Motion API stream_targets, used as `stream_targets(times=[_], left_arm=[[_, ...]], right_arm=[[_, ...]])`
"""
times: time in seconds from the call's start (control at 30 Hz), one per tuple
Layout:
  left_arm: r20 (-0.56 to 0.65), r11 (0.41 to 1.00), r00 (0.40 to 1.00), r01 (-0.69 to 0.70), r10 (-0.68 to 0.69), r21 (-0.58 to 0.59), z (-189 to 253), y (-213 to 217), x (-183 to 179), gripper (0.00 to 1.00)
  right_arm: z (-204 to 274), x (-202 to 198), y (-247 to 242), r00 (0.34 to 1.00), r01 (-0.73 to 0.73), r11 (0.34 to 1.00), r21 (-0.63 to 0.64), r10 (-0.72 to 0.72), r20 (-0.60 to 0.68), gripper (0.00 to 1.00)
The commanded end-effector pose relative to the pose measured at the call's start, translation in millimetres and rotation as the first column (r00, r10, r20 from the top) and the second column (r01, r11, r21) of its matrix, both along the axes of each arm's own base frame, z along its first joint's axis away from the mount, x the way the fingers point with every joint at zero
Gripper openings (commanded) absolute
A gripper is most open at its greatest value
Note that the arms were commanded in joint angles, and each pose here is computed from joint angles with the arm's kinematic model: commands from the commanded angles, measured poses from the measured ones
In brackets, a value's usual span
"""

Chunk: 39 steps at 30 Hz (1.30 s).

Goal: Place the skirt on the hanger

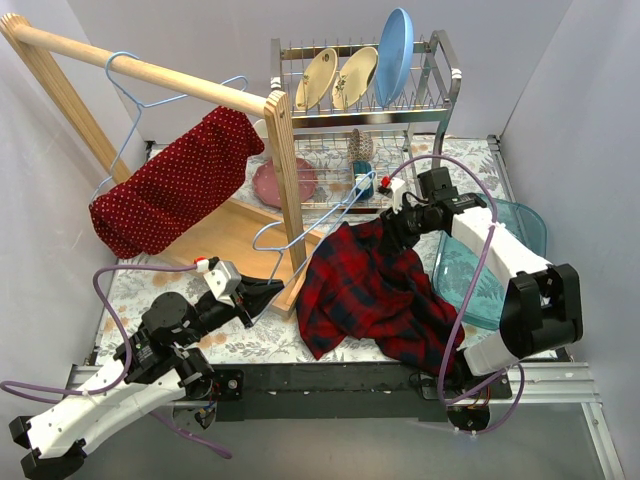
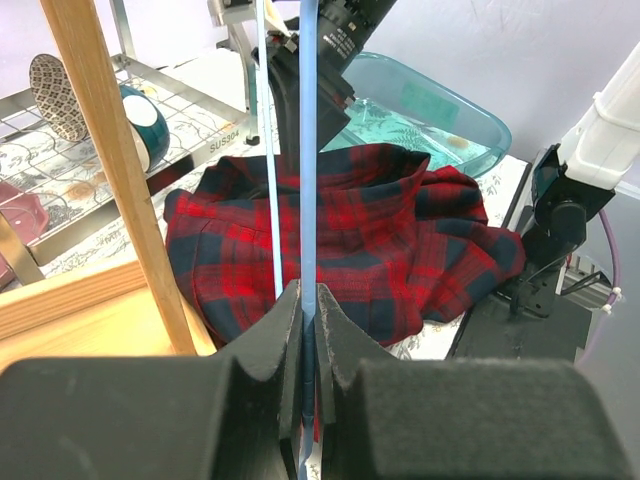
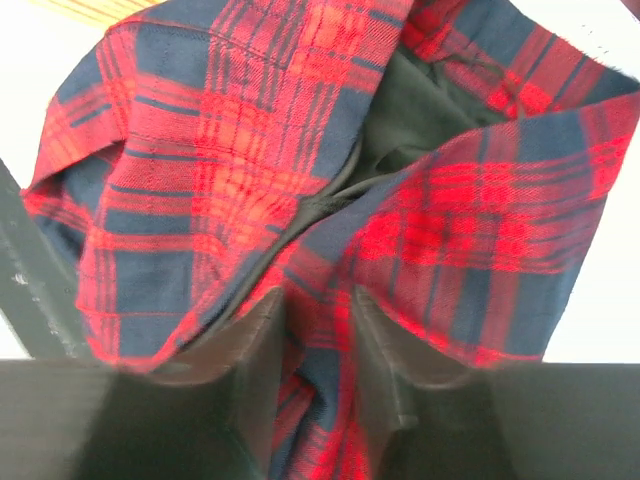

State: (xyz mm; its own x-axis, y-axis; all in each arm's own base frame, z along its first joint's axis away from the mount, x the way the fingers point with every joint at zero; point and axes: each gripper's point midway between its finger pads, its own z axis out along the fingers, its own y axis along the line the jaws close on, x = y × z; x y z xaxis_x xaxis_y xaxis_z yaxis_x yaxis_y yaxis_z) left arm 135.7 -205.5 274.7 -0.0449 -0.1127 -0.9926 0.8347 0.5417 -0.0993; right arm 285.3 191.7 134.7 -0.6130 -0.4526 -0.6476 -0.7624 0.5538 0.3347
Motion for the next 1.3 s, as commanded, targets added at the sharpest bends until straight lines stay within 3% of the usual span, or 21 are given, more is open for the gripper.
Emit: stream_targets(times=[0.0,0.03,0.07,0.1,0.2,0.23,0.33,0.43,0.57,0.77,0.97,1.27], left_arm=[[0.024,1.000,1.000,0.002,-0.002,-0.013,6.8,0.8,0.0,0.00],[0.024,1.000,1.000,0.004,-0.003,-0.013,6.5,0.6,-0.1,0.00],[0.023,1.000,1.000,0.005,-0.005,-0.010,5.3,0.3,-0.3,0.00],[0.024,1.000,1.000,0.007,-0.006,-0.011,6.1,0.3,-0.6,0.00],[0.023,1.000,1.000,0.014,-0.014,-0.010,5.7,-0.9,-1.5,0.00],[0.022,1.000,1.000,0.014,-0.014,-0.008,5.4,-1.0,-1.3,0.00],[0.025,1.000,0.999,0.026,-0.026,-0.005,5.5,-2.8,-2.4,0.00],[0.028,0.999,0.999,0.041,-0.041,-0.004,5.8,-4.2,-4.7,0.00],[0.036,0.998,0.997,0.067,-0.067,-0.008,6.9,-6.5,-8.5,0.00],[-0.012,0.978,0.980,0.197,-0.196,0.069,-11.2,-28.4,-19.1,0.00],[-0.108,0.939,0.958,0.281,-0.264,0.197,-37.9,-49.7,-16.3,0.00],[-0.092,0.933,0.981,0.190,-0.170,0.305,-32.3,-52.9,12.1,0.00]], right_arm=[[9.3,-8.4,7.0,0.999,-0.052,0.998,0.031,0.052,-0.015,0.30],[14.1,-11.3,5.6,0.998,-0.060,0.998,0.027,0.060,-0.013,0.21],[22.7,-8.5,4.5,0.998,-0.065,0.998,0.020,0.065,0.019,0.02],[31.3,-3.9,0.8,0.997,-0.054,0.999,0.002,0.053,0.058,0.01],[92.3,21.3,-18.5,0.944,0.049,0.997,-0.052,-0.030,0.328,0.01],[128.7,26.8,-31.2,0.883,0.122,0.991,-0.047,-0.087,0.462,0.01],[192.0,26.2,-47.1,0.751,0.184,0.983,-0.008,-0.135,0.647,0.01],[214.0,20.4,-56.6,0.694,0.202,0.979,-0.015,-0.132,0.708,0.01],[206.1,16.4,-66.8,0.673,0.204,0.975,-0.087,-0.075,0.736,0.01],[181.8,34.7,-110.8,0.608,0.380,0.889,-0.255,-0.033,0.793,0.01],[197.9,35.3,-110.1,0.568,0.373,0.894,-0.248,-0.009,0.823,0.01],[242.5,16.1,-100.2,0.474,0.291,0.932,-0.217,0.056,0.879,0.01]])
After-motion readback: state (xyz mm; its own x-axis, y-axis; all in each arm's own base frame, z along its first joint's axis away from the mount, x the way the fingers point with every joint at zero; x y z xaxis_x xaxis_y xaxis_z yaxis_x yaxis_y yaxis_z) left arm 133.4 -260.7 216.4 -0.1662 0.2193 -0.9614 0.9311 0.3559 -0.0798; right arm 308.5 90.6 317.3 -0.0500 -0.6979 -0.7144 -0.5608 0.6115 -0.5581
